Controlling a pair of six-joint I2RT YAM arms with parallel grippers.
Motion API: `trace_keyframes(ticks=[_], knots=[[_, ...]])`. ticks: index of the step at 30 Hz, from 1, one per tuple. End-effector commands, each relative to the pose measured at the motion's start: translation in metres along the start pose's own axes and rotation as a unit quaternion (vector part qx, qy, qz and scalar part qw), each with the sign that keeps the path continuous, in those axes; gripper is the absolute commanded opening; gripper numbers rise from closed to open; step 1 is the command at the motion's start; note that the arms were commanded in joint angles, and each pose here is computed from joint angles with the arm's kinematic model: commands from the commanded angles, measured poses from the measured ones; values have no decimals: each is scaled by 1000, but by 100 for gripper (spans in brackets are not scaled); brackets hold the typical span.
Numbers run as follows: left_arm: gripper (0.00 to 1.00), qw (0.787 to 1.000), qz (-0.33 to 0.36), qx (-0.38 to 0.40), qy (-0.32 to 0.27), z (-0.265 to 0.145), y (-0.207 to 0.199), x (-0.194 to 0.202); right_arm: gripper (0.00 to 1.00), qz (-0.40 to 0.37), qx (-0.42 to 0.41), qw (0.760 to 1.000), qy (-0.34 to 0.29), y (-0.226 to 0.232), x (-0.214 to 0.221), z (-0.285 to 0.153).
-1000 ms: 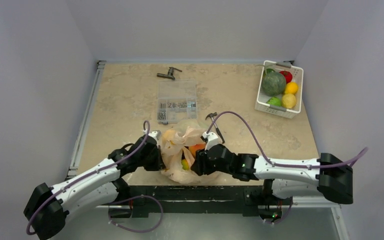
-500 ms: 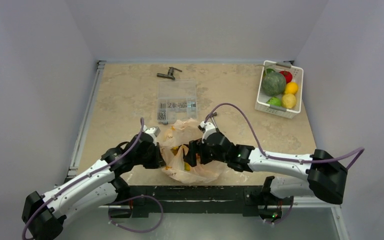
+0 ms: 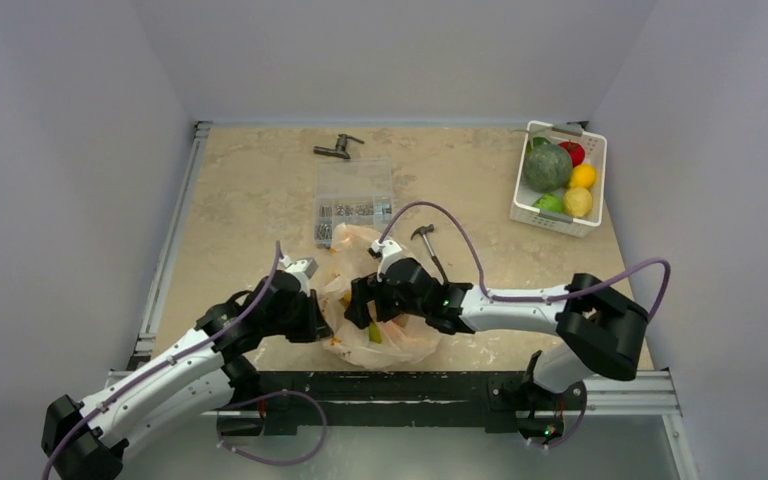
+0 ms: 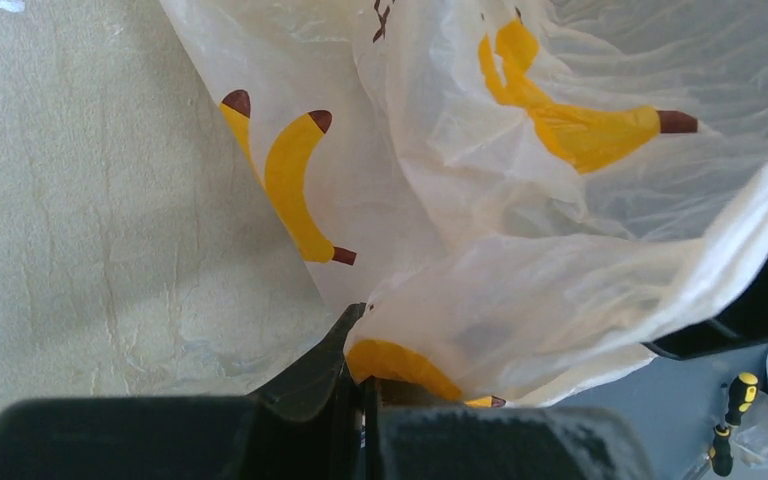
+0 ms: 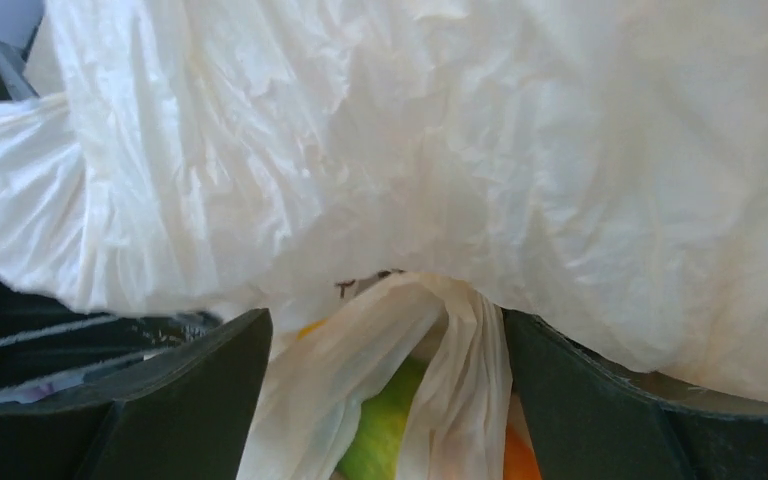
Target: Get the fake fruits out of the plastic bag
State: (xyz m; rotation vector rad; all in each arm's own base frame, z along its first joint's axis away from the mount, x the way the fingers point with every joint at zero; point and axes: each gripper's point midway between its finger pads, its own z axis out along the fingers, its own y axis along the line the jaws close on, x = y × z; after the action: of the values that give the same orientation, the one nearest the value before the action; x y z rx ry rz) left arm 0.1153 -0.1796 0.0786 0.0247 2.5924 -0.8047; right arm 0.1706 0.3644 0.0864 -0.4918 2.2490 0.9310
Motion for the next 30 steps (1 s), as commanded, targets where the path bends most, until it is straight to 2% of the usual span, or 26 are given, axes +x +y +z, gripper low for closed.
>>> trace_keyframes(ticks=[1, 4, 5, 7, 10, 13, 16, 20, 26, 30], knots=[[0, 1000, -13, 21, 5, 2, -8, 2, 78, -55, -13, 998, -35, 25, -28, 11], [0, 1000, -21, 10, -5, 4, -2, 1, 41, -86, -11, 996, -35, 39, -27, 3], [0, 1000, -22, 6, -6, 4, -1, 1, 32, -92, -9, 995, -34, 43, -27, -3], [0, 1000, -26, 6, -9, 3, 0, 1, 21, -103, -20, 994, -27, 54, -22, -17], [0, 999, -28, 0, -25, 3, 3, -4, 13, -101, -86, 991, -11, 79, -12, -40], [0, 998, -39, -18, -39, -3, 3, -13, 10, -80, -148, 985, 26, 93, 12, -48], [0, 997, -51, -8, -60, -10, -6, -24, 13, -50, -200, 978, 40, 101, 34, -45], [2, 995, -70, 12, -70, -16, -15, -28, 16, -34, -204, 977, 41, 95, 48, -25], [51, 995, -82, 37, -45, -19, -10, -5, 23, -30, -202, 979, 29, 95, 46, -15], [69, 992, -86, 77, -43, -19, -13, 6, 29, -35, -197, 980, 19, 94, 41, -17]])
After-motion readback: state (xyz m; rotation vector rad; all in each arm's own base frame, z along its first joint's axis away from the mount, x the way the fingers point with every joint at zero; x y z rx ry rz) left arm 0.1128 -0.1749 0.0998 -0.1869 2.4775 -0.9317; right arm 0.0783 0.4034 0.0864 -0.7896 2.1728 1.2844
